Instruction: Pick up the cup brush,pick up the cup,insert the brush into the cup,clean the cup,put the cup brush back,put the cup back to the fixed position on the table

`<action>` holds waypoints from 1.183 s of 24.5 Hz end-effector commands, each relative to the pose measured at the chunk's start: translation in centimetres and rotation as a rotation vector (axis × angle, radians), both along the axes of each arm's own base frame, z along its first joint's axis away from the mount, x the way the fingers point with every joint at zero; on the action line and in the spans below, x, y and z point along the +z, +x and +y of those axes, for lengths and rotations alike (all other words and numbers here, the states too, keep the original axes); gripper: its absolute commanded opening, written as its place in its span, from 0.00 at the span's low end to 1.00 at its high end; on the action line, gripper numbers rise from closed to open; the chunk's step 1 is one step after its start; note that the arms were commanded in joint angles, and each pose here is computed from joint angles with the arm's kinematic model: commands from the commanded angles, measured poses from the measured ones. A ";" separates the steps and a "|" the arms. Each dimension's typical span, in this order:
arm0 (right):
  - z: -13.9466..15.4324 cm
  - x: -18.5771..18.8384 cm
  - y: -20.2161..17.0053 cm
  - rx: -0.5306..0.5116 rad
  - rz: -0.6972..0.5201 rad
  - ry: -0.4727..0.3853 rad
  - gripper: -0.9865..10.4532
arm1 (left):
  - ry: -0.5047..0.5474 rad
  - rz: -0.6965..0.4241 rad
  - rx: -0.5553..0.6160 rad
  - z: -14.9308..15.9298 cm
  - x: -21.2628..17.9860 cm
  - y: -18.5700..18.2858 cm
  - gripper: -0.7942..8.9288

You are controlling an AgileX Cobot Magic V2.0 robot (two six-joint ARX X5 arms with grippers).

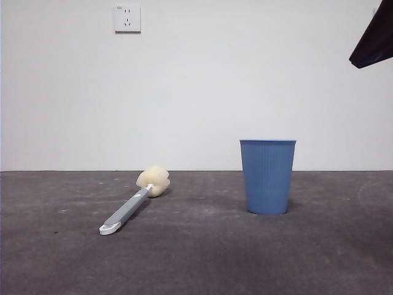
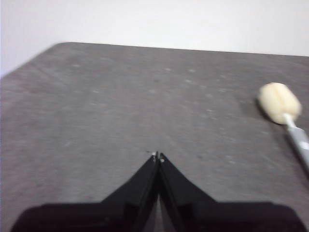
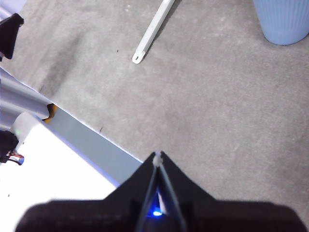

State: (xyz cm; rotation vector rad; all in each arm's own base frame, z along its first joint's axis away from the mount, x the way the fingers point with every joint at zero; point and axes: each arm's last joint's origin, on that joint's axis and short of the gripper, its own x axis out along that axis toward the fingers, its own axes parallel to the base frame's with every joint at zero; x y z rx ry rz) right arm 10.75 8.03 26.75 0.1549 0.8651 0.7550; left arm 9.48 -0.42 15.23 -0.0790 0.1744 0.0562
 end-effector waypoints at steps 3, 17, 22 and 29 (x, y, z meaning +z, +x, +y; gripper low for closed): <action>0.0 0.1 0.0 -0.004 -0.004 0.005 0.09 | -0.028 0.020 -0.122 -0.3 -0.5 0.0 0.08; 0.0 0.1 0.0 -0.004 -0.004 0.005 0.09 | -0.041 0.020 -0.174 -0.5 -0.5 0.0 0.08; 0.0 0.1 0.0 -0.004 -0.004 0.004 0.09 | -0.041 0.020 -0.174 -0.5 -0.5 0.0 0.08; -0.2 0.3 0.0 0.023 -0.093 -0.046 0.09 | -0.041 0.020 -0.174 -0.5 -0.5 0.0 0.08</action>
